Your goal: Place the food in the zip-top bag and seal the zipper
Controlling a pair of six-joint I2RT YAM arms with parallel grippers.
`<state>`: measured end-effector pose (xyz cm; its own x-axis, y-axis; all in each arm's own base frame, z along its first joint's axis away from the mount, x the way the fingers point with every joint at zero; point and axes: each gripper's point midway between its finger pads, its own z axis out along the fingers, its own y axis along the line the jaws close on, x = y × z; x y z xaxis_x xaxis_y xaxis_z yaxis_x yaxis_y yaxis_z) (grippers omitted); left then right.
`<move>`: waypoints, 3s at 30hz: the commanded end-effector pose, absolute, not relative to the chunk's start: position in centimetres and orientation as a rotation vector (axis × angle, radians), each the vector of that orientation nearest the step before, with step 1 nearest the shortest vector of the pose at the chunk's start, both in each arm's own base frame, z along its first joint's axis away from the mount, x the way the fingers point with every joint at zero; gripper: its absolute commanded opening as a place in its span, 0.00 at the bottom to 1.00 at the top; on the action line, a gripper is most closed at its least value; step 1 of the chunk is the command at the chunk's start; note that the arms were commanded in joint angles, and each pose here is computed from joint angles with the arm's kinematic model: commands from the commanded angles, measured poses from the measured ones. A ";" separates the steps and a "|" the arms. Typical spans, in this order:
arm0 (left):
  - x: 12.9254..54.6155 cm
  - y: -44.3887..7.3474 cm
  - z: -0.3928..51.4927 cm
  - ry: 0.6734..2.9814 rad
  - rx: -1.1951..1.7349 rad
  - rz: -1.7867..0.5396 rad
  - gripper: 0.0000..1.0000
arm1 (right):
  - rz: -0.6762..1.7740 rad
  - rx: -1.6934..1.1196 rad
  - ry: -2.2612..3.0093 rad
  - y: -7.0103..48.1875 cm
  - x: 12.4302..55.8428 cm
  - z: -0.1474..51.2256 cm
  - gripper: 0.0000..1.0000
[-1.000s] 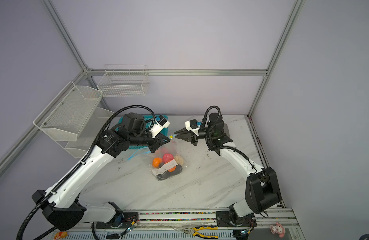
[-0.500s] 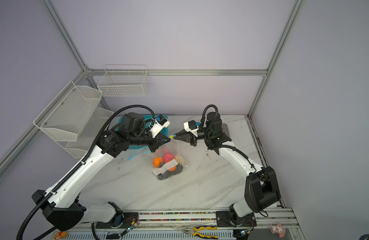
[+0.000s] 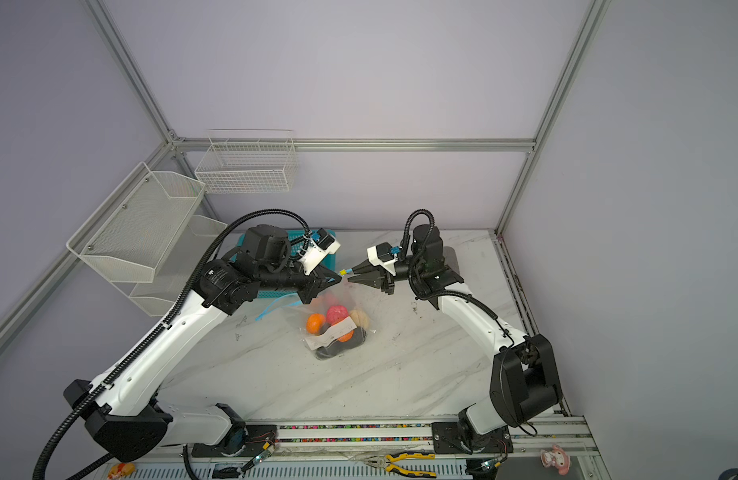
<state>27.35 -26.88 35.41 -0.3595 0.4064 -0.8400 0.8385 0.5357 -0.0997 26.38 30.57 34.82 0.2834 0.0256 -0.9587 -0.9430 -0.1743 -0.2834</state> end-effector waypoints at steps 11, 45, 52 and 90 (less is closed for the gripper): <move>27.2 -27.1 38.3 1.857 0.995 -0.711 0.00 | 1.060 -1.473 0.823 30.2 25.3 37.5 0.21; 27.2 -27.5 38.3 1.849 1.014 -0.725 0.07 | 1.067 -1.452 0.906 30.4 26.7 36.9 0.00; 28.4 -27.0 37.9 1.828 0.994 -0.639 0.46 | 1.059 -1.435 0.932 30.0 27.8 36.8 0.00; 30.0 -29.3 36.6 1.804 1.019 -0.707 0.27 | 1.050 -1.427 0.922 28.8 28.7 37.6 0.00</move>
